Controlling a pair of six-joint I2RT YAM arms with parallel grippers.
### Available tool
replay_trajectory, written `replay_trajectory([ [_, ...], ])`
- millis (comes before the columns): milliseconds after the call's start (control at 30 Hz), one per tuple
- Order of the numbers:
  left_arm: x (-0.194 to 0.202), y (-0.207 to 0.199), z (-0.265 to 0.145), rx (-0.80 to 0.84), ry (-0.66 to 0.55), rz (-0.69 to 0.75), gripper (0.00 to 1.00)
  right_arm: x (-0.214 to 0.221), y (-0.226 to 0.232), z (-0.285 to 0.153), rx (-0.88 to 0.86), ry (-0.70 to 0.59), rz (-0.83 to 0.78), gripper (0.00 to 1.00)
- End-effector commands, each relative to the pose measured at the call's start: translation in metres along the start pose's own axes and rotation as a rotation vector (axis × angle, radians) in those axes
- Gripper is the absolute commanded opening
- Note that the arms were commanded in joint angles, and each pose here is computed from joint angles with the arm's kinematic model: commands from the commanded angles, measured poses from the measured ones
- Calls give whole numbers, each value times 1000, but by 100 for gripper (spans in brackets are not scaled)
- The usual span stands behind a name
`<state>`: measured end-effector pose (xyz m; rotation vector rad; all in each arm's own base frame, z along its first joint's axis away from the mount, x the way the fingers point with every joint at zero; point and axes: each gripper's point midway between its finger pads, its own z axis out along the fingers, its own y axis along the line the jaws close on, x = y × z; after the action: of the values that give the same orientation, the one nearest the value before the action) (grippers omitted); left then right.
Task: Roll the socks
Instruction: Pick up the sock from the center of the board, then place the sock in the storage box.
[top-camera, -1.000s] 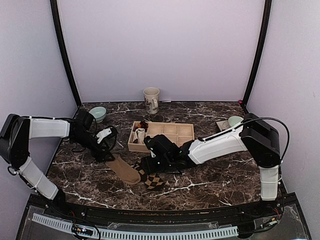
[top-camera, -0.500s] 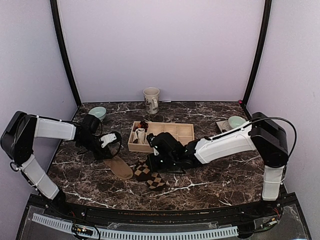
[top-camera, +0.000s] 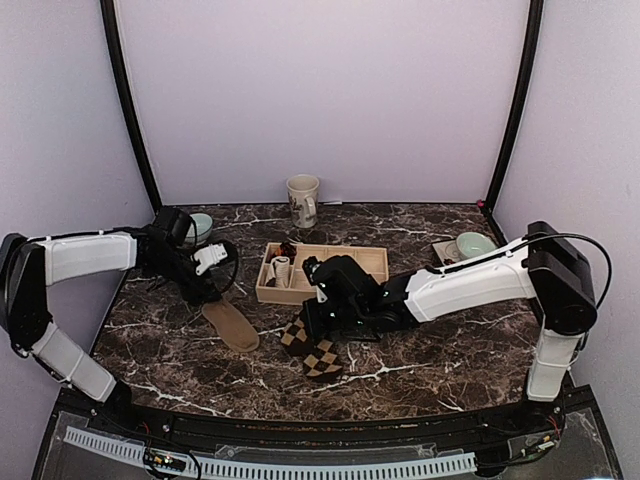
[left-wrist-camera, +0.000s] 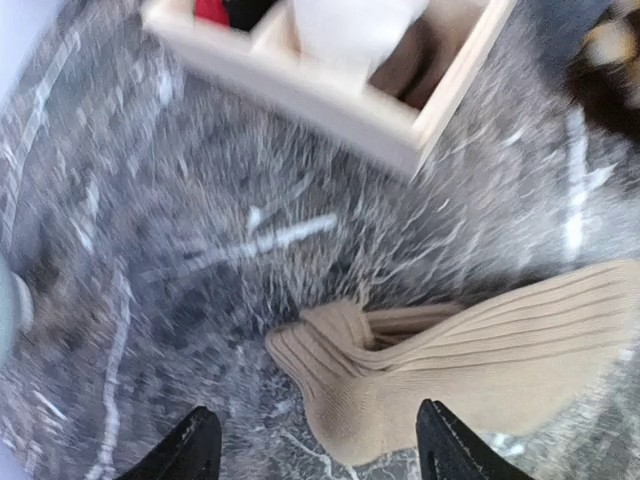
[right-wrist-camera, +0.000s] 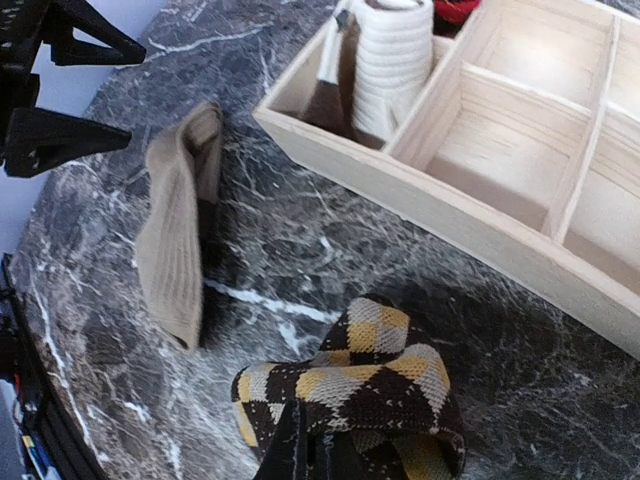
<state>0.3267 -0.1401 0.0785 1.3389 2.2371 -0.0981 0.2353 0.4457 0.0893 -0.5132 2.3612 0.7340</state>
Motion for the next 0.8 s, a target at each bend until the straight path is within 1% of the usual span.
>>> replay_trajectory([
  [0, -33, -38, -59, 186, -146, 21, 76, -50, 41, -19, -172, -110, 100, 0],
  [133, -45, -62, -80, 297, -232, 9, 78, -67, 59, -24, -328, -132, 220, 0],
  [267, -53, -77, -89, 389, -283, -34, 76, -82, 69, -31, -433, -145, 269, 0],
  [433, -61, -96, -102, 494, -366, -42, 74, -100, 86, -39, -504, -160, 262, 0],
  [533, -68, -99, -109, 534, -388, -76, 72, -117, 98, -44, -540, -176, 245, 0],
  [667, -75, -95, -116, 506, -425, -66, 71, -143, 110, -54, -567, -205, 199, 0],
  [767, -79, -91, -118, 481, -443, -54, 72, -169, 108, -65, -562, -249, 167, 0],
])
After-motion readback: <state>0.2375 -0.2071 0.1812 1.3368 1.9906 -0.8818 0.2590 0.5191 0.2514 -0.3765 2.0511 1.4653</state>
